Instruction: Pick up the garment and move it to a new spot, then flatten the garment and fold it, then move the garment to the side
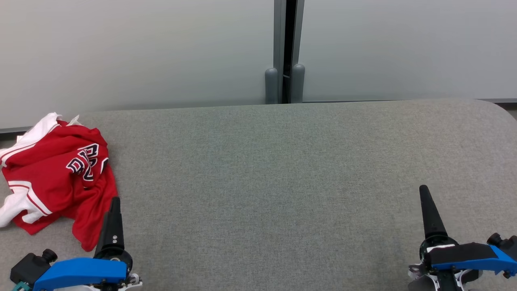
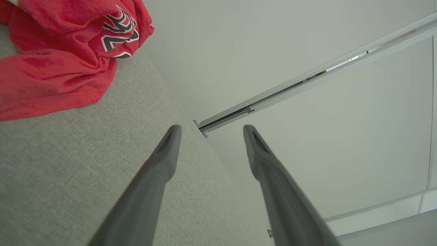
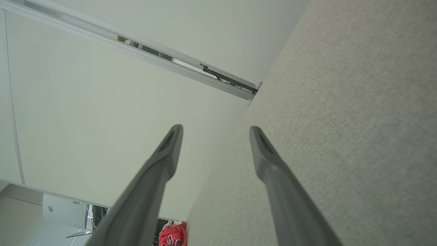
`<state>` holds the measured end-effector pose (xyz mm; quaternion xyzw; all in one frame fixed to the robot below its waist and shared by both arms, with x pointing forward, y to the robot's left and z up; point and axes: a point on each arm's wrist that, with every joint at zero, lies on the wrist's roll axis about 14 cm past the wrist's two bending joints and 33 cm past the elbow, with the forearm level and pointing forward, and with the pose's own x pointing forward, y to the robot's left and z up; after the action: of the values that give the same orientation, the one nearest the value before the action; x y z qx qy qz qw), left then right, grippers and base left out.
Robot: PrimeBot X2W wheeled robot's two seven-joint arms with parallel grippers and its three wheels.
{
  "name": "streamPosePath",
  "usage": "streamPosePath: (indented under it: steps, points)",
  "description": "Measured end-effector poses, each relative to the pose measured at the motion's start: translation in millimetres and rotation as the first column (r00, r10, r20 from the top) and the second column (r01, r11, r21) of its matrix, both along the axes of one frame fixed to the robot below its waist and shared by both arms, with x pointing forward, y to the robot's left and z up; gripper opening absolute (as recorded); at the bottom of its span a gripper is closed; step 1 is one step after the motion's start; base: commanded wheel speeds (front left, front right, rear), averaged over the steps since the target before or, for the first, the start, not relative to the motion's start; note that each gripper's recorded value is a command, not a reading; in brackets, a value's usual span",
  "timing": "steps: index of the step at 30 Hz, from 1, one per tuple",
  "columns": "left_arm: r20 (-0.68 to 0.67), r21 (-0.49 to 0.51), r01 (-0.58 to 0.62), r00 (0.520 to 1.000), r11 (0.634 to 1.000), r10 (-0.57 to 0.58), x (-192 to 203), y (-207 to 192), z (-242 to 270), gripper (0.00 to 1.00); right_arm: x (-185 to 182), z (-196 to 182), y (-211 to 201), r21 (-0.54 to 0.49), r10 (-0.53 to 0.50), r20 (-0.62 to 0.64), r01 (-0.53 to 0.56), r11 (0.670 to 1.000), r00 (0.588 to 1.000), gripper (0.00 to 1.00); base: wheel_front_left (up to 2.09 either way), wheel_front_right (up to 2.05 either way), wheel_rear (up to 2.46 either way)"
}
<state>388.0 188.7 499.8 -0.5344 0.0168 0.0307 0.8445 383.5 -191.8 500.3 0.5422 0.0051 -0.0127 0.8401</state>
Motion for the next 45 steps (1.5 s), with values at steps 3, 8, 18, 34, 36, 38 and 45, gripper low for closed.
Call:
streamPosePath:
  steps: [3,8,18,34,36,38,45]
  points:
    - [0.000,0.065,0.004,1.000,0.998,-0.004,2,-3,2,1.00,1,4,4,-0.071,0.011,0.012,-0.010,0.997,1.000,1.00,0.00,0.00,0.00]
    - [-0.001,0.161,0.008,1.000,0.987,-0.008,3,-5,4,1.00,3,8,9,-0.169,0.028,0.026,-0.023,0.985,0.999,1.00,0.00,0.00,0.00]
    - [0.006,0.321,0.006,1.000,0.947,-0.009,3,-8,6,1.00,3,10,19,-0.323,0.056,0.038,-0.041,0.946,0.998,1.00,0.00,0.00,0.00]
    - [0.036,0.518,-0.001,0.999,0.855,-0.020,2,-13,13,1.00,1,11,29,-0.509,0.089,0.052,-0.051,0.859,0.995,1.00,0.00,0.00,0.00]
    - [0.040,0.538,-0.002,0.999,0.843,-0.022,2,-13,13,1.00,1,12,30,-0.528,0.094,0.055,-0.051,0.847,0.994,1.00,0.00,0.00,0.00]
    - [0.041,0.558,-0.002,0.999,0.830,-0.026,1,-14,13,1.00,1,13,31,-0.548,0.097,0.060,-0.049,0.835,0.993,1.00,0.00,0.00,0.00]
    - [0.054,0.623,-0.011,0.998,0.782,-0.029,2,-16,16,1.00,1,14,36,-0.611,0.115,0.068,-0.049,0.790,0.991,1.00,0.00,0.00,0.00]
